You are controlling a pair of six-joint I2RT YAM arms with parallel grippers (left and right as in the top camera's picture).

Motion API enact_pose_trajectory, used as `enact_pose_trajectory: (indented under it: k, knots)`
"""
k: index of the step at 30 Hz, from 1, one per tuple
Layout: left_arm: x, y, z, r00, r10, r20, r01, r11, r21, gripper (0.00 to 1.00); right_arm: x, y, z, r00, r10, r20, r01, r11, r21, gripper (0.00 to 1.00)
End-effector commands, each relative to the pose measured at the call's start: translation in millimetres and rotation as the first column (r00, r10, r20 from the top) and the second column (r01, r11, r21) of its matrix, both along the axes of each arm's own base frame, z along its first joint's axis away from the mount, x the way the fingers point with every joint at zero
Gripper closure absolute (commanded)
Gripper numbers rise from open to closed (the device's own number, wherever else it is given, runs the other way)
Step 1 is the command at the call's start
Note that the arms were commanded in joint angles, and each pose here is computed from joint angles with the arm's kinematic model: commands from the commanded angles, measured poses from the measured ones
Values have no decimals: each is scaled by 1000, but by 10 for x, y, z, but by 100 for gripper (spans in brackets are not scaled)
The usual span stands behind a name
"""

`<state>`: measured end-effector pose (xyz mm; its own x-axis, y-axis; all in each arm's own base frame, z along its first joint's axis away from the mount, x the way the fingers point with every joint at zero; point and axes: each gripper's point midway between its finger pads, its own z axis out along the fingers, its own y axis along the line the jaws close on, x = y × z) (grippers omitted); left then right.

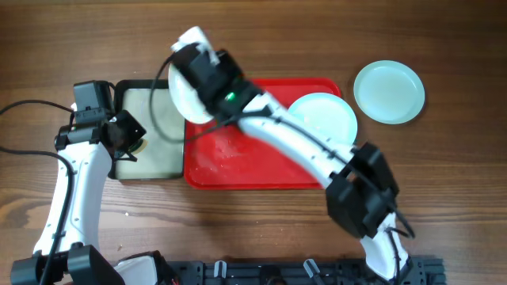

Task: Clean dirty plates on tray and stack at the side
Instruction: 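Carry the white plate to the right, above the light-blue plate, then lower the white plate onto the light-blue plate and open right gripper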

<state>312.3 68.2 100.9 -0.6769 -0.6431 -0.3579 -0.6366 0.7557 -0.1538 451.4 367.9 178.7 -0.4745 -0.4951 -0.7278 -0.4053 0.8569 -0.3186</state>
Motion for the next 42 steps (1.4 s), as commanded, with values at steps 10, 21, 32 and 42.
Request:
enact_pose_trajectory:
  k: [10, 21, 32, 42]
  knots:
    - [14, -10, 59, 999, -31, 21, 31, 999, 9, 96, 267, -1515, 42, 843, -81, -531, 340, 846, 411, 96]
    - [22, -12, 62, 999, -32, 25, 32, 999, 8, 96, 241, -3933, -182, 580, -448, -681, 766, 585, 267, 95]
    - [23, -15, 61, 999, -32, 25, 32, 999, 6, 96, -315, -5293, -576, 301, -641, -706, 940, 326, 105, 96]
    - [22, -15, 61, 999, -32, 24, 32, 999, 6, 96, -418, -5213, -1023, 282, -625, -728, 939, 335, 76, 59]
